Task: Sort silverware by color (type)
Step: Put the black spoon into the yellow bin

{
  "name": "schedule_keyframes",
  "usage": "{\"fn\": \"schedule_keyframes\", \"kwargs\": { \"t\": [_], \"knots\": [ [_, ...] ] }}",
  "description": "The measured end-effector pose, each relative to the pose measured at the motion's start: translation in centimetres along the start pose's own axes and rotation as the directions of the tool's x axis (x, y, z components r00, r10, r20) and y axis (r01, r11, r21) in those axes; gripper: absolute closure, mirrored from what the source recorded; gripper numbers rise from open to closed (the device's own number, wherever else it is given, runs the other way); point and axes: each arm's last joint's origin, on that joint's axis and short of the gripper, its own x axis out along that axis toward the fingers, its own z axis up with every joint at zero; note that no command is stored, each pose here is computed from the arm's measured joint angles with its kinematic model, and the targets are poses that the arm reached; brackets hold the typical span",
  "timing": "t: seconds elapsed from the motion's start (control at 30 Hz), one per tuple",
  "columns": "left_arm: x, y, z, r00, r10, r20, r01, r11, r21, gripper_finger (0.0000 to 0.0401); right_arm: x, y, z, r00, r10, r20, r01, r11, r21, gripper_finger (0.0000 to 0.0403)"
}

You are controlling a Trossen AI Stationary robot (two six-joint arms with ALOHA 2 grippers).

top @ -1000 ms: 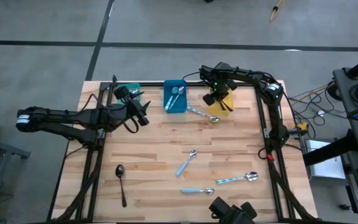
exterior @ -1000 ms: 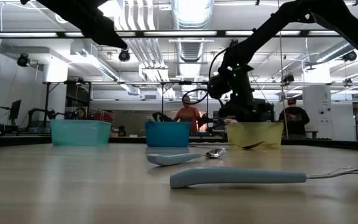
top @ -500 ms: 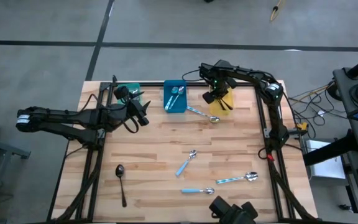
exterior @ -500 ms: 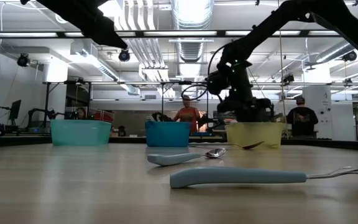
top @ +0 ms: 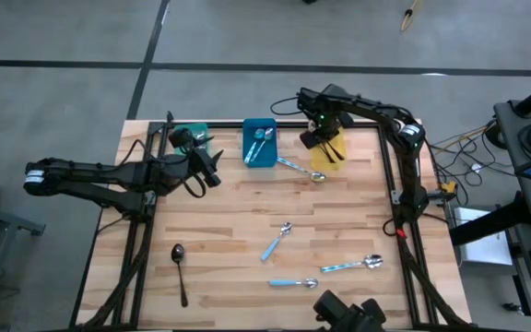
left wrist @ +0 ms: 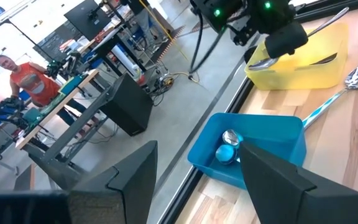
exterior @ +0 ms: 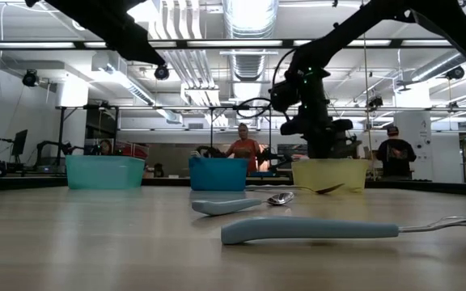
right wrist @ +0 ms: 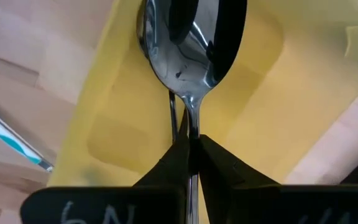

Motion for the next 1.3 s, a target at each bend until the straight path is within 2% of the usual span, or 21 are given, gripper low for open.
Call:
{"fn": "schedule_keyframes", "kwargs": {
  "t": [0.23,0.5,0.7,1.3],
  "knots": [
    [0.0,0.0,-0.1,1.000,-0.002,-0.005,0.002,1.000,0.000,0.0194,0.0,0.1,0.1,0.999,-0.012,0.051,0.010,0.999,0.031,0.0390],
    [0.0,-0.1,-0.3,1.000,-0.007,-0.020,0.007,1.000,0.008,0.0194,1.7,0.2,-0.3,0.997,-0.047,0.057,0.044,0.998,0.048,0.0390],
    [0.0,-0.1,-0.3,1.000,-0.006,-0.019,0.006,1.000,0.004,0.0194,2.2,0.3,0.1,0.993,-0.045,0.111,0.039,0.998,0.055,0.0390],
    [0.0,-0.1,-0.2,1.000,-0.006,-0.018,0.006,1.000,0.002,0.0194,1.2,0.1,-0.1,0.987,-0.051,0.154,0.049,0.999,0.017,0.0390]
  ]
}}
